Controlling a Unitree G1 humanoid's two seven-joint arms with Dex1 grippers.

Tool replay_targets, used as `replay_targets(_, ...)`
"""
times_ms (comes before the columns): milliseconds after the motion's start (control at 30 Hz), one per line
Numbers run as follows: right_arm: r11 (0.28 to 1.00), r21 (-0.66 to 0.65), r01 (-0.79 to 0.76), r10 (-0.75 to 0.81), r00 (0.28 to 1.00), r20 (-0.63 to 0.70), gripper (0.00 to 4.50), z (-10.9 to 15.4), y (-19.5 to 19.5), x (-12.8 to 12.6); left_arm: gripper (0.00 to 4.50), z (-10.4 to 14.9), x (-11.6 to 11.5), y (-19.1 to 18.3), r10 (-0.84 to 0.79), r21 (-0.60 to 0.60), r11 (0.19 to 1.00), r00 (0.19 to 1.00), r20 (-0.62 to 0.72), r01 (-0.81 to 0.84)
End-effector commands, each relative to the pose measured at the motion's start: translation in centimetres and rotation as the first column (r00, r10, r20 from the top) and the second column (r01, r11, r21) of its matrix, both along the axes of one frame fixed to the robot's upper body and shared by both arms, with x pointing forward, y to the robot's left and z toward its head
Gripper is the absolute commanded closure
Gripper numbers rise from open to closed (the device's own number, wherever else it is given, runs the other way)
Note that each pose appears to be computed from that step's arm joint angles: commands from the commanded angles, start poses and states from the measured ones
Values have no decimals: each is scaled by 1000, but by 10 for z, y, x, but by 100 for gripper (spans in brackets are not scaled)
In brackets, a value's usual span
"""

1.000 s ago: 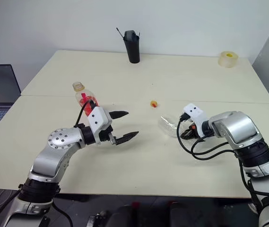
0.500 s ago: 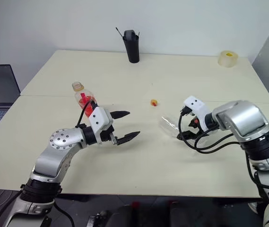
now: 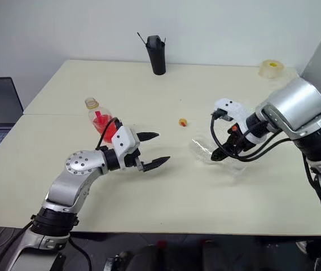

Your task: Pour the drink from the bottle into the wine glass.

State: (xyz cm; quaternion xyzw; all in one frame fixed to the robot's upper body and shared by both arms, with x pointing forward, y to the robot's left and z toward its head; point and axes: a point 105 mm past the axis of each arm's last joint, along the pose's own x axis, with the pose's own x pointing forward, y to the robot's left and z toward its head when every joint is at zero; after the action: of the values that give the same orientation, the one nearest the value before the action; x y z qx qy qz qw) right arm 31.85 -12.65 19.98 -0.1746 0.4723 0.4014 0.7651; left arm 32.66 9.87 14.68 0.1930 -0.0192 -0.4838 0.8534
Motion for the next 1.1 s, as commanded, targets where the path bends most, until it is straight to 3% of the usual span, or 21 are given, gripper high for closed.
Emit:
replay_targets(33,999,-34,13,-13,1000,-12,1,-8,-4,-1,0,14,-6,-4,-20,-22,1000,998,57,21)
replay_targets(467,987,-155,40,-41,999,-3,1,-43,-27,4,0,10,-10,-7,-33,7,999,998,54,32)
replay_targets(600,985,-163,49,-48,999,8,85,-47,-27,8,0,10,-11,-7,-33,9,999,998,56,32)
replay_targets(933,982,-181,57,-55,998,17,438,-63,-26,16,0,12,-11,-9,-45,13,999,997,57,44)
replay_targets(1100,980,-192,56,-47,998,51,443,-61,-33,22,0,12,-11,-9,-43,13,999,998,56,42)
